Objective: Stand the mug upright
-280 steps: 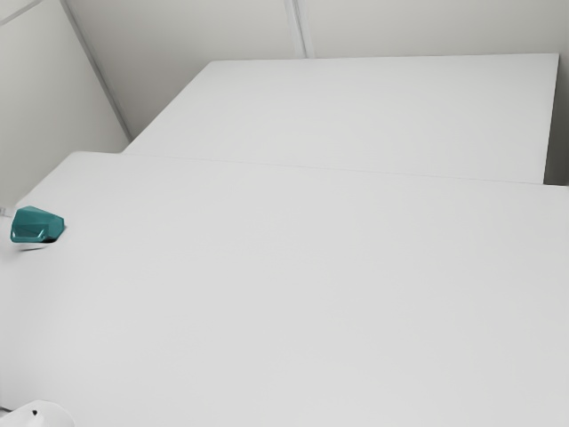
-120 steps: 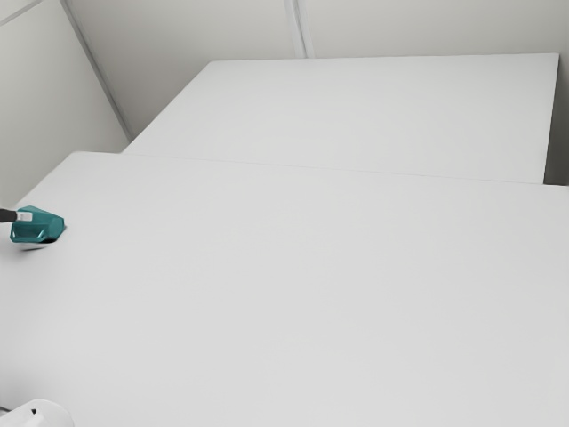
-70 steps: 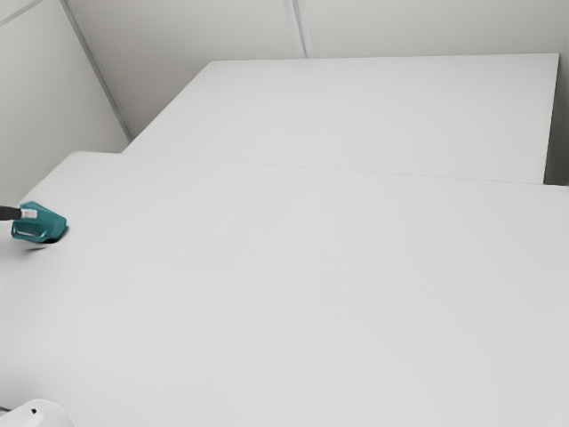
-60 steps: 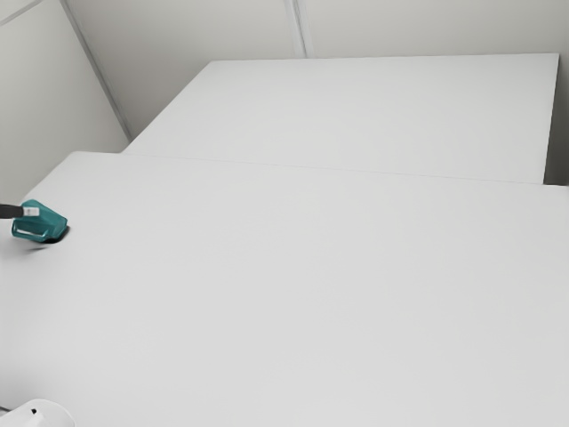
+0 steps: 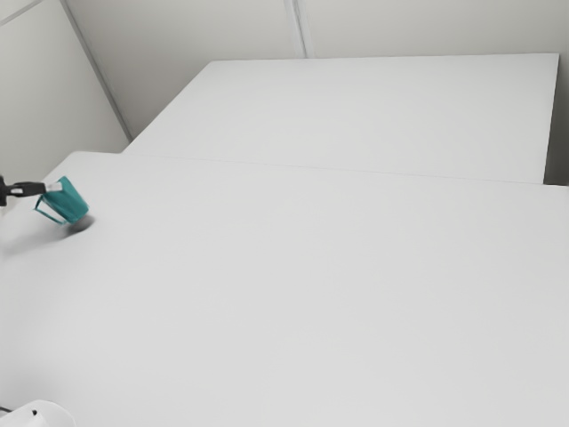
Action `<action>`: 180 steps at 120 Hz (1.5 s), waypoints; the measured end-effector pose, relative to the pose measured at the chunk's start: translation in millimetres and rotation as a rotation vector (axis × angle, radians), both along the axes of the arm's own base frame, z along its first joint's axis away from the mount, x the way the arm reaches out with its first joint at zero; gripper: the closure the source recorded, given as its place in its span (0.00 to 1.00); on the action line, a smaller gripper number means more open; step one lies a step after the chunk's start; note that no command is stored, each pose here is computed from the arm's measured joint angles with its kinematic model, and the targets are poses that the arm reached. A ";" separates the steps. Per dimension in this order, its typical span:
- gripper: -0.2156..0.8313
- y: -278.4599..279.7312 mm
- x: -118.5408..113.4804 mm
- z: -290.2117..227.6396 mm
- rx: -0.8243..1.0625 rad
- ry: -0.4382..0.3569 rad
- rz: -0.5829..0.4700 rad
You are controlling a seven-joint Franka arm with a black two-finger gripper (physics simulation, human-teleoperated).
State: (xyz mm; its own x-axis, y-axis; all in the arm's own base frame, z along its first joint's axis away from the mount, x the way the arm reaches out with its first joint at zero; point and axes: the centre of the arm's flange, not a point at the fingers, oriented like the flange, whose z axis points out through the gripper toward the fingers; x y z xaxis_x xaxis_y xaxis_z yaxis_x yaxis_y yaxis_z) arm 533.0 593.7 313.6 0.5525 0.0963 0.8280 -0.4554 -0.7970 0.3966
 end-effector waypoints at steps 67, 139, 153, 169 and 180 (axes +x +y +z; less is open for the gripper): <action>0.96 -104.6 64.3 68.1 0.048 0.029 -0.211; 0.96 -220.6 52.0 73.9 0.036 0.070 -0.377; 0.96 -233.3 42.6 71.2 0.032 0.070 -0.400; 0.96 -247.9 33.7 60.7 0.022 0.076 -0.431; 0.96 -259.1 29.8 52.3 0.011 0.077 -0.455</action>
State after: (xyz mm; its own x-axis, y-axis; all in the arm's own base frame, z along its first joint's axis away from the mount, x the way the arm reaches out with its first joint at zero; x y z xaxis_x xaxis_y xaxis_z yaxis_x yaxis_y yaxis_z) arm 562.8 334.6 365.9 0.5963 -0.1789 0.7825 -0.7297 -0.5272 0.4355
